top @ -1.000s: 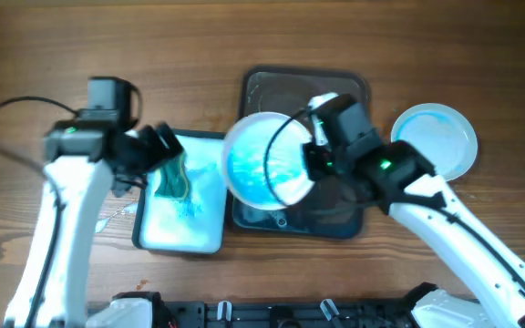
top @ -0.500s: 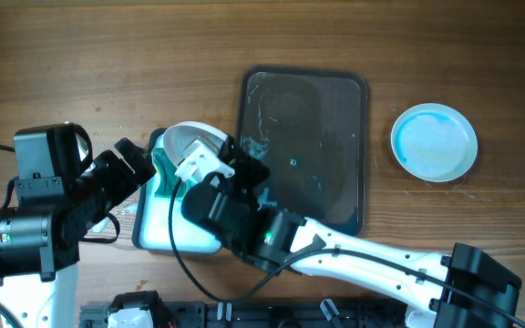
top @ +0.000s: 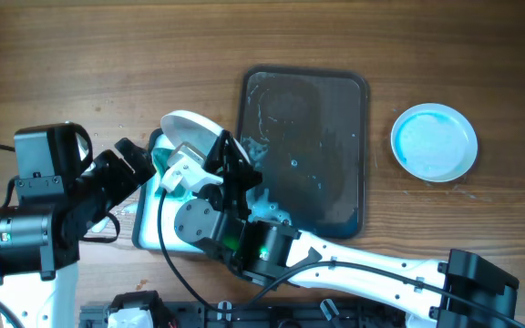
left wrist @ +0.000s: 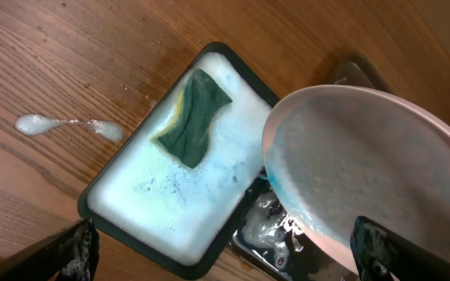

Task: Clean dirty plates on tray and stack at the side

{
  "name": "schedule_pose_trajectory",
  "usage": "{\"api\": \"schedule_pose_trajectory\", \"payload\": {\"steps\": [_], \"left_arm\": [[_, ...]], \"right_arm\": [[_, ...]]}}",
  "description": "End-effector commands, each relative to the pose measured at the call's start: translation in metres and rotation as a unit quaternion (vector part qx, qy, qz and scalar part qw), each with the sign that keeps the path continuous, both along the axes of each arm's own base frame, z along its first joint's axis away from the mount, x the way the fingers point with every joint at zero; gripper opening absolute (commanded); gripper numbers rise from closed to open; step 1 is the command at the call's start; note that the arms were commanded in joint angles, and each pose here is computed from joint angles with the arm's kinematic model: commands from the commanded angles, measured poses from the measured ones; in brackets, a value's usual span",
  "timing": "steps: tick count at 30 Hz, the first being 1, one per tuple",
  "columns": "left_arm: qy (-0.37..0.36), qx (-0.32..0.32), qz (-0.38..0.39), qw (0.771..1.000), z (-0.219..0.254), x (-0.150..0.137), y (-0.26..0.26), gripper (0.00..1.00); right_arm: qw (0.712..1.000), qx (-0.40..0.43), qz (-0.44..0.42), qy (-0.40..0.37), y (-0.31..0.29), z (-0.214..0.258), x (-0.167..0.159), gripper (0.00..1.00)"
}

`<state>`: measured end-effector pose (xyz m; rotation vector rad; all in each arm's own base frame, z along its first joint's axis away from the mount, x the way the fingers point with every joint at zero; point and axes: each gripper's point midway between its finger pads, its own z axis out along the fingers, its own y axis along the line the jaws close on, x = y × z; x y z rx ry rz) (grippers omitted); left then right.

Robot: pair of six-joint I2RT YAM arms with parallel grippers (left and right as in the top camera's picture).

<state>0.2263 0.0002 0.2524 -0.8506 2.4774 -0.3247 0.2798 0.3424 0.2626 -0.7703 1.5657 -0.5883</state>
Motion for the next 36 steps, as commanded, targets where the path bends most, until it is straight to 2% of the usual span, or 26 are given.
{"api": "schedule_pose_trajectory", "payload": {"steps": [1, 36], "left_arm": [[-0.005, 0.001, -0.006, 1.000, 0.0036, 0.0016, 0.0001, 1.00], [-0.005, 0.001, -0.006, 1.000, 0.0036, 0.0016, 0.0001, 1.00]], "right_arm": [[1.000, 0.003, -0.010, -0.008, -0.0014, 0.0070, -0.0011, 0.04], [1.000, 0.001, -0.009, -0.011, -0.0008, 0.0089, -0.0009, 0.04]]}}
